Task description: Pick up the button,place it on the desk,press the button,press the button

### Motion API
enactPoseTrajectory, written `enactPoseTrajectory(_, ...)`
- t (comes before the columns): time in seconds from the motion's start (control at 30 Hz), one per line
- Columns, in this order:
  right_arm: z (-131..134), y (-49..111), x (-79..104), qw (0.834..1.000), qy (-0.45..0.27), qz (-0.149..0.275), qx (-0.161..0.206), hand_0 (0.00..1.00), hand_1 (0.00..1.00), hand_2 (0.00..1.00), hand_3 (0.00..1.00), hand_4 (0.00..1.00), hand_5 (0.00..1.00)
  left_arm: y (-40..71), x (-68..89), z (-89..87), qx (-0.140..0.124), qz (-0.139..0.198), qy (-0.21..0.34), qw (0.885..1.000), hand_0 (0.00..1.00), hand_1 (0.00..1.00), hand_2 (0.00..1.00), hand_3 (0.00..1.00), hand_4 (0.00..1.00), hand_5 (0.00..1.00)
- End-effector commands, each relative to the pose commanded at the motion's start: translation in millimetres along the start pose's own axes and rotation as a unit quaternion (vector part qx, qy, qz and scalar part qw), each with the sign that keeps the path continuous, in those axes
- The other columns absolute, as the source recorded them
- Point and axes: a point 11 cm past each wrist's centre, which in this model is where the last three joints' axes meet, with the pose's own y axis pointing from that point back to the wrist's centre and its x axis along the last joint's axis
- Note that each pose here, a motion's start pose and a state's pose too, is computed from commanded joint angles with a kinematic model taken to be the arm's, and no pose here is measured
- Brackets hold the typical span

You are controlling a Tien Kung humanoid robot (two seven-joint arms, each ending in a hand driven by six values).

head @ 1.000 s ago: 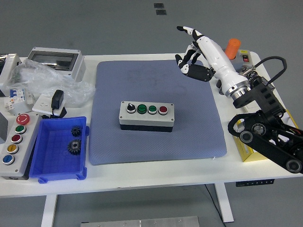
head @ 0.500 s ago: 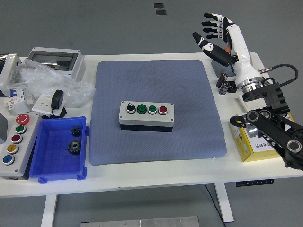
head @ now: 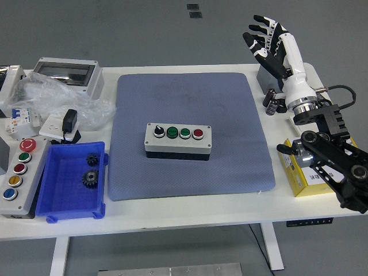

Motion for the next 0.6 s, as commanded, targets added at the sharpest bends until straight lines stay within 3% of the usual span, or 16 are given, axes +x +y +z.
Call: enactPoseTrajectory(0.6, -13, -8.6, 4.1, 0.999, -0.019, 0.008, 0.026, 0.761, 0.734, 0.764, 0.799, 0.951, 0.695, 0.1, -3.5, -5.9, 0.006, -0.002, 0.005, 1.0, 0.593, 0.651, 0.594, 0.613, 0.683, 0.279)
